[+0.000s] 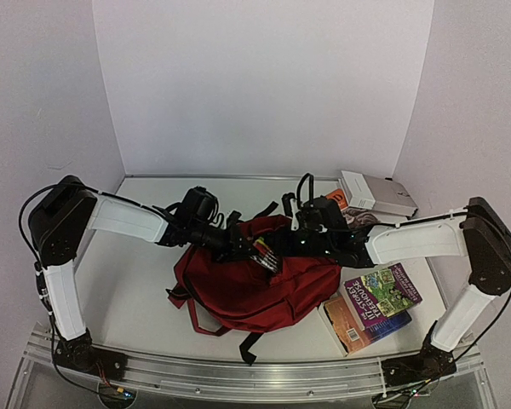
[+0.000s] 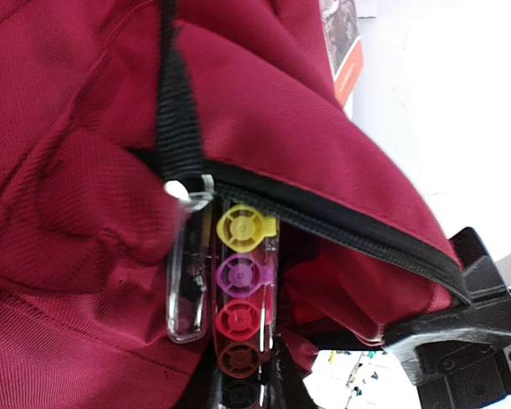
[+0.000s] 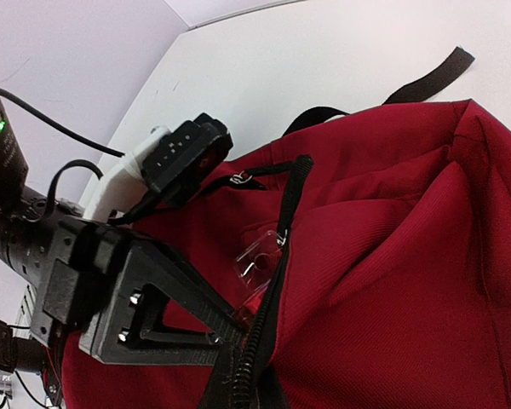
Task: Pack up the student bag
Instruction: Place the stationery in the student bag.
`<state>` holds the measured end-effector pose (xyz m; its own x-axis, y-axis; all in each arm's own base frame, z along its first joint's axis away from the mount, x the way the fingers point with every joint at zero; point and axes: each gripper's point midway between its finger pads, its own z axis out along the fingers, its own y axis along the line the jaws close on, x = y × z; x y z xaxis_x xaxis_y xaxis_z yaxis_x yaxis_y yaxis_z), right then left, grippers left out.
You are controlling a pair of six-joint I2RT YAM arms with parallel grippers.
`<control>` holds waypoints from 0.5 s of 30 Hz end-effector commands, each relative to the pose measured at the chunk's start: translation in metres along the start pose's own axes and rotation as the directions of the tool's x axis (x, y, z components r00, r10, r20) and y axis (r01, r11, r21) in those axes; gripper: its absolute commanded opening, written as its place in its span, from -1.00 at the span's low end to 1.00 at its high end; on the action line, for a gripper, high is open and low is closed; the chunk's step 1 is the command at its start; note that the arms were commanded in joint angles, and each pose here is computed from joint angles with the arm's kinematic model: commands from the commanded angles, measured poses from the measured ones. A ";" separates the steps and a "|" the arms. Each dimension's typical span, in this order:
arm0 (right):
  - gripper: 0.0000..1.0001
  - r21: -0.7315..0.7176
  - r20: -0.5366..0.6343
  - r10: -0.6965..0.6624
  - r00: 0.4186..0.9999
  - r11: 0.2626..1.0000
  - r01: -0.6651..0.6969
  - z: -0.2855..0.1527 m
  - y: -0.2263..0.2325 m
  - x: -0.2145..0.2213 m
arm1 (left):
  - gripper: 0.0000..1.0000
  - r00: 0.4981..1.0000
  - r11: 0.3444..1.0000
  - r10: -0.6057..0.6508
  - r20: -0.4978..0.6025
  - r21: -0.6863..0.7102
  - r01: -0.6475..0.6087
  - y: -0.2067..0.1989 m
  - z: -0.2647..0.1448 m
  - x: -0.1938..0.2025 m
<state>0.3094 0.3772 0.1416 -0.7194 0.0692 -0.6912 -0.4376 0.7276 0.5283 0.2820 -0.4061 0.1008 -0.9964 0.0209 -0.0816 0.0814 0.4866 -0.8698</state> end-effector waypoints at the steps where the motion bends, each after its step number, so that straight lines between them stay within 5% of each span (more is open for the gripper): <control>1: -1.00 -0.045 0.184 0.059 0.981 0.998 -0.051 -0.009 0.025 -0.052 | -0.96 0.998 0.996 0.060 -0.005 0.060 -0.059 -0.025 0.011 -0.003; 9: -1.00 0.048 0.277 0.128 0.952 0.988 -0.147 0.000 0.007 -0.072 | -1.00 0.987 0.988 0.145 -0.074 0.058 -0.141 -0.042 0.034 0.016; 15: -1.00 -0.074 0.252 0.089 0.964 0.995 -0.072 0.003 0.041 -0.083 | -1.00 0.981 0.982 0.172 -0.086 0.088 -0.165 -0.048 0.043 0.014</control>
<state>0.3376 0.3620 0.1302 -0.7040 0.1850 -0.6857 -0.2701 0.8232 0.4993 0.2873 -0.4413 0.1116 -0.9844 0.0689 -0.1616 0.1750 0.4636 -0.8686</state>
